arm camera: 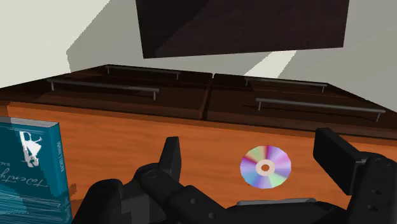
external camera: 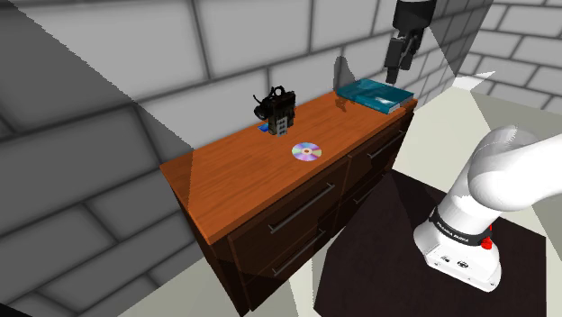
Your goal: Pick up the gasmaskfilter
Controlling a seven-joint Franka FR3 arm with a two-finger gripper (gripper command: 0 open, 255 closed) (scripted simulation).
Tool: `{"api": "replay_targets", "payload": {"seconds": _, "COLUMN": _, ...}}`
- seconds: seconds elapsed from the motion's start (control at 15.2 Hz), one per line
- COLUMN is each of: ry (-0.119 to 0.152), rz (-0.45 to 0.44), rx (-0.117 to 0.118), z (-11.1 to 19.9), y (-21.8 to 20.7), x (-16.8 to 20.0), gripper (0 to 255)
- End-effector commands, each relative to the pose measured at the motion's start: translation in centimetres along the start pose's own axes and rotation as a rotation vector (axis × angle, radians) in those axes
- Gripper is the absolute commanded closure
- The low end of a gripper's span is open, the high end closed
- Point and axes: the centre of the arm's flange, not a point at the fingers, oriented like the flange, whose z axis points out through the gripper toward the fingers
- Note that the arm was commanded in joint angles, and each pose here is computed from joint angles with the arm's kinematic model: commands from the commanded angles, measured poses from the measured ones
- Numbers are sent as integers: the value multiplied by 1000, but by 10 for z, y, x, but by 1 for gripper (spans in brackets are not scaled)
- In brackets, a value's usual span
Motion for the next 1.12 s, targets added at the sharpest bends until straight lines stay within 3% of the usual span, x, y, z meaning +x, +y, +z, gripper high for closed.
{"api": "replay_targets", "payload": {"seconds": 0.0, "ry": 0, "rz": 0, "rx": 0, "z": 0, "y": 0, "x": 0, "gripper": 0}}
{"api": "replay_targets", "payload": {"seconds": 1.06, "ry": 92, "rz": 153, "rx": 78, "z": 54, "y": -62, "x": 176, "gripper": 0}}
